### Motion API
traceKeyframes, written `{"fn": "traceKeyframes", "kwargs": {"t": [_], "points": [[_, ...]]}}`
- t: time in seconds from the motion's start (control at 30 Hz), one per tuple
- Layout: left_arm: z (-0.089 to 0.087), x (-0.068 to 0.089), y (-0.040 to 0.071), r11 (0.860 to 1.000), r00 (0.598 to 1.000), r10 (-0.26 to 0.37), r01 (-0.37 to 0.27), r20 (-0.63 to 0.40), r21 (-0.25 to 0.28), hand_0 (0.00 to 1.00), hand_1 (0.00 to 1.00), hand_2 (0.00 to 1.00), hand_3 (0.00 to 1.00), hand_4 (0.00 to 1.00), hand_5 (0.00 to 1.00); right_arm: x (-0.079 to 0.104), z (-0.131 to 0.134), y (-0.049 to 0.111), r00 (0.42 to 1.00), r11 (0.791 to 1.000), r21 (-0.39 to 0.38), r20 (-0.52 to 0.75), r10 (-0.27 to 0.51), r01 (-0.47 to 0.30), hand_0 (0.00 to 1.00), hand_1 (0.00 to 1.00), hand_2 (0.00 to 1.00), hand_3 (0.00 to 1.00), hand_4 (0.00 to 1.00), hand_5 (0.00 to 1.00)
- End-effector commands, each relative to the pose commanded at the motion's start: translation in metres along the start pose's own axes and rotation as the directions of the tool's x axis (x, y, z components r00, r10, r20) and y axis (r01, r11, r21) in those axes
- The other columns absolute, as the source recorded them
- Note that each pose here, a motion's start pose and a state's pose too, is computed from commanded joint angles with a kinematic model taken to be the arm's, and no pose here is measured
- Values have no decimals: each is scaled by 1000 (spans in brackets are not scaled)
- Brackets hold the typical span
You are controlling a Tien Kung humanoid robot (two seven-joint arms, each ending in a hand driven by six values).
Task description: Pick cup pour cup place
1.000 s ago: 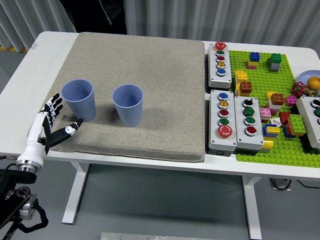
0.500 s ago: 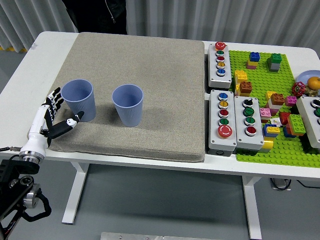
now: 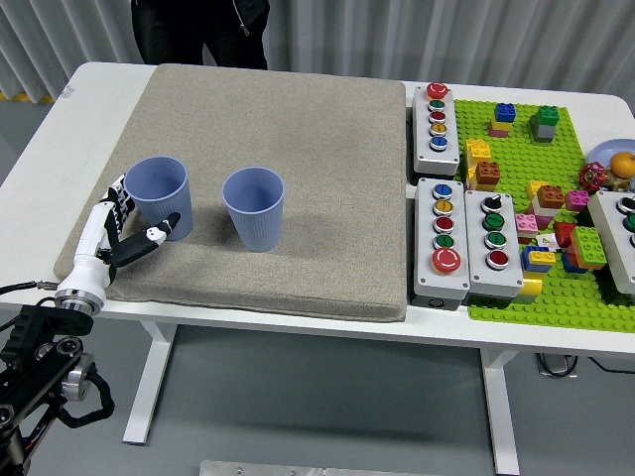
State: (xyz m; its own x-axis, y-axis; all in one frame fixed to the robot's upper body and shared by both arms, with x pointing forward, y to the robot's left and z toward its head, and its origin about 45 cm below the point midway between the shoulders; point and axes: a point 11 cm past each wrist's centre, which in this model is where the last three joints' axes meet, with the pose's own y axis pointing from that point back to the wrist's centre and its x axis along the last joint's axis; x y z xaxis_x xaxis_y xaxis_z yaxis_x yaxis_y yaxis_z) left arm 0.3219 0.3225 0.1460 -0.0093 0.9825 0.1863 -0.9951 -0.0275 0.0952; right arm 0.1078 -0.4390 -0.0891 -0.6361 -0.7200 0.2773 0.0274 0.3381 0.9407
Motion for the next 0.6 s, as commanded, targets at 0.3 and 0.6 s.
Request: {"fn": "traceKeyframes", "kwargs": {"t": [0.3, 0.6], "points": [[4, -4, -2, 1000, 1000, -13, 13, -1, -9, 984, 971, 998, 998, 838, 193, -1, -2, 1, 1000, 1000, 4, 1, -3, 3, 703, 632, 573, 574, 2, 106], [1, -7, -4, 1000, 1000, -23, 23, 2, 4, 985, 972, 998, 998, 842, 204, -1, -3, 1, 1000, 1000, 5, 2, -2, 2, 703, 632, 573, 574, 2, 106]]}}
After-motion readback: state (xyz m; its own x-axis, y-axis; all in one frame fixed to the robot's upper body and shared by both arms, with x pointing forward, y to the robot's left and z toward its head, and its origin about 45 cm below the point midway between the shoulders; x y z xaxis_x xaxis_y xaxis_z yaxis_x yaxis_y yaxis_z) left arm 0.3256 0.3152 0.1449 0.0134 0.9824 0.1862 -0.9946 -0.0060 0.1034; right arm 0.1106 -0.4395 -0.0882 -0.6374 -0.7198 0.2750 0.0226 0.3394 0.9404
